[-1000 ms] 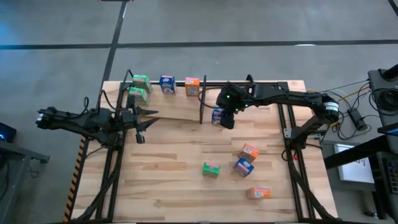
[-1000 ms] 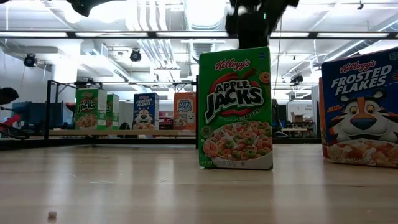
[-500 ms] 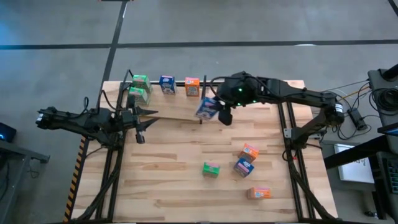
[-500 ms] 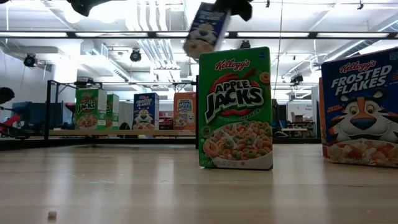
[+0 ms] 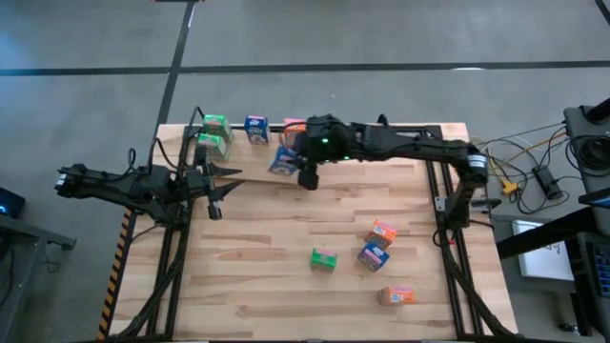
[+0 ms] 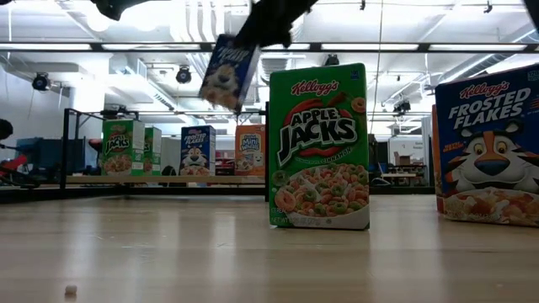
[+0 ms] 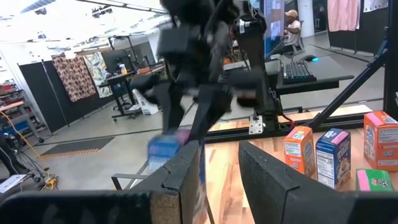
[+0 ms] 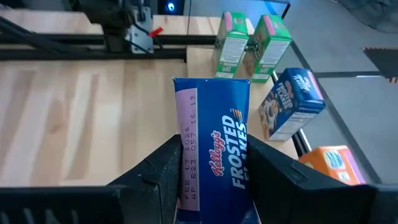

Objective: Stack cereal on shelf
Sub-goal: Put the top blue cereal box on the shelf aligned with the blue cereal box

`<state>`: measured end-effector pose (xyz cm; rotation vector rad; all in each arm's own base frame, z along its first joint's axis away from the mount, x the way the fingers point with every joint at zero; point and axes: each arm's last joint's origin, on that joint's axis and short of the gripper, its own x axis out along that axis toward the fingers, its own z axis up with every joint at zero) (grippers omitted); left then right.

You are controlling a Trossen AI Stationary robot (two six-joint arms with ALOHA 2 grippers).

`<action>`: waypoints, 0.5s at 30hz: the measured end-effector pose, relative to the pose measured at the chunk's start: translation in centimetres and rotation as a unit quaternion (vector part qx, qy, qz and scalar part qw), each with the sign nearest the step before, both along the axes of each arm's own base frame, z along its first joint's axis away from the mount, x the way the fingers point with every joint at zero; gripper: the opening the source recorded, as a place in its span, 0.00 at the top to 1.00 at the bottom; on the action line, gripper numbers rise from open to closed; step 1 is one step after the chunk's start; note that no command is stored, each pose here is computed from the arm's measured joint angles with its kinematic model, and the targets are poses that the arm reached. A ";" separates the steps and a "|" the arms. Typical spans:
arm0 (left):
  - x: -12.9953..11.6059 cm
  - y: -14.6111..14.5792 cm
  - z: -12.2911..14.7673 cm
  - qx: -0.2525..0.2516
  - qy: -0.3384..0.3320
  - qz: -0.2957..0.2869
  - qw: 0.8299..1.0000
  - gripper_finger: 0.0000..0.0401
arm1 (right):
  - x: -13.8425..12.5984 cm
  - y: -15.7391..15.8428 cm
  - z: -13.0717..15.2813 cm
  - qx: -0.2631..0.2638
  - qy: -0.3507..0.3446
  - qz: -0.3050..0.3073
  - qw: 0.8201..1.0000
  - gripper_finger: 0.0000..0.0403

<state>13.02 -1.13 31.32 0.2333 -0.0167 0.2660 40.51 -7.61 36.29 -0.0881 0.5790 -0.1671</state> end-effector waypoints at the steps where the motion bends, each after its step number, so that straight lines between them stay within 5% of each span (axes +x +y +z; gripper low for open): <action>1: 0.0 0.0 0.0 0.000 0.000 0.000 1.000 0.76 | 0.7 -0.4 -0.4 -0.005 0.005 0.001 1.000 0.63; 15: 0.0 0.0 0.0 0.000 0.000 0.000 1.000 0.76 | 7.3 -5.0 -4.6 -0.041 0.060 0.002 0.997 0.63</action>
